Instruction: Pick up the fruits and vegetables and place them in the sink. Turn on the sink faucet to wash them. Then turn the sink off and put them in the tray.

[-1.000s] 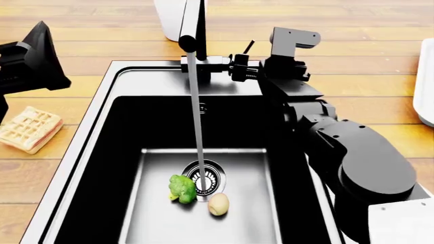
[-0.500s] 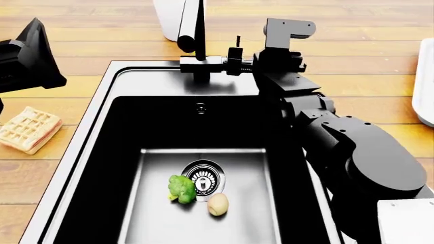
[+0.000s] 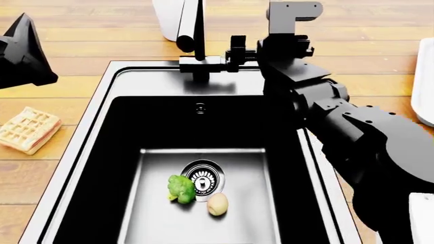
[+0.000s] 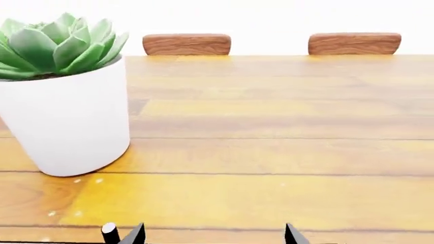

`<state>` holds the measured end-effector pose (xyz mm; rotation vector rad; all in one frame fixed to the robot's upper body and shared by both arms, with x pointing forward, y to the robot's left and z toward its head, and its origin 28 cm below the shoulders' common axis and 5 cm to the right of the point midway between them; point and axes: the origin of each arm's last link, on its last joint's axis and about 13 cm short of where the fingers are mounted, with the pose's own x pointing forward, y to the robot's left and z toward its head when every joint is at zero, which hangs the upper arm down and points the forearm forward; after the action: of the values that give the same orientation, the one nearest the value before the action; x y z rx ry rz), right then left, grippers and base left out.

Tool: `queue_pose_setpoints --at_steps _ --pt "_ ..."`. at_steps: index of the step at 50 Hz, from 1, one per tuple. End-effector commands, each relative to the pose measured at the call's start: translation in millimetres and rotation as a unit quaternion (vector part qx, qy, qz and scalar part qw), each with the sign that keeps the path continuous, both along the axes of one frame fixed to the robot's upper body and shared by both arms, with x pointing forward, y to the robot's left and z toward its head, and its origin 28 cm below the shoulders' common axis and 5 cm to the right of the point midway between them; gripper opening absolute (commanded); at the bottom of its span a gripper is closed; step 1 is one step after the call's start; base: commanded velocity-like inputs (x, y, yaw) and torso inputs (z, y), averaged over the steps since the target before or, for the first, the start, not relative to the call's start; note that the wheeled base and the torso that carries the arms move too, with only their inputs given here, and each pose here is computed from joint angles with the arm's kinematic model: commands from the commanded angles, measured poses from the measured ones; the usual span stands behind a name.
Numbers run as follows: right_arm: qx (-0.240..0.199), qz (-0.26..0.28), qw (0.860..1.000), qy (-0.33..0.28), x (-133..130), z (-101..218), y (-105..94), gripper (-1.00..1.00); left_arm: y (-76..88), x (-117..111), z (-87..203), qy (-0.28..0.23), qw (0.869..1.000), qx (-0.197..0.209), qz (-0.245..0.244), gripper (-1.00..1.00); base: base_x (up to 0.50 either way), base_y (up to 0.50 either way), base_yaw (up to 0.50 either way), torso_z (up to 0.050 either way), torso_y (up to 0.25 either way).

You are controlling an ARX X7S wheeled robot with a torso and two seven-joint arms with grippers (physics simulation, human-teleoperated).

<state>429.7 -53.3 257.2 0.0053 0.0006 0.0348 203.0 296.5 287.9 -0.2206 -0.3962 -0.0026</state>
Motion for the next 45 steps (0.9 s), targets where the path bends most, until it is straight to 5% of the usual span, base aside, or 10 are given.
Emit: queue_pose_setpoints --at_steps 1,6,17,32,45 --pt "-0.029 0.064 0.996 -0.047 -67 41 -8.8 1.00 -9.7 0 -26 0.073 0.997 0.010 -0.020 1.00 0.00 0.00 0.00 0.000 -0.011" --pt "-0.007 0.095 0.995 -0.031 -117 40 -25.4 1.00 -12.0 1 -26 0.076 0.997 0.012 -0.024 1.00 0.00 0.00 0.00 0.000 -0.007" --pt "-0.056 0.075 0.995 -0.020 -179 23 -47.8 1.00 -18.4 2 -27 0.079 0.996 0.022 -0.038 1.00 -0.01 0.00 0.00 0.000 -0.007" --pt "-0.063 0.069 0.996 0.004 -193 20 -50.7 1.00 -20.8 3 -31 0.087 0.995 0.031 -0.047 1.00 -0.32 0.00 0.00 0.000 -0.003" --pt "-0.112 0.121 0.982 0.087 -179 10 -25.2 1.00 -23.7 5 -42 0.101 0.992 0.038 -0.059 1.00 0.00 0.00 0.00 0.000 0.000"
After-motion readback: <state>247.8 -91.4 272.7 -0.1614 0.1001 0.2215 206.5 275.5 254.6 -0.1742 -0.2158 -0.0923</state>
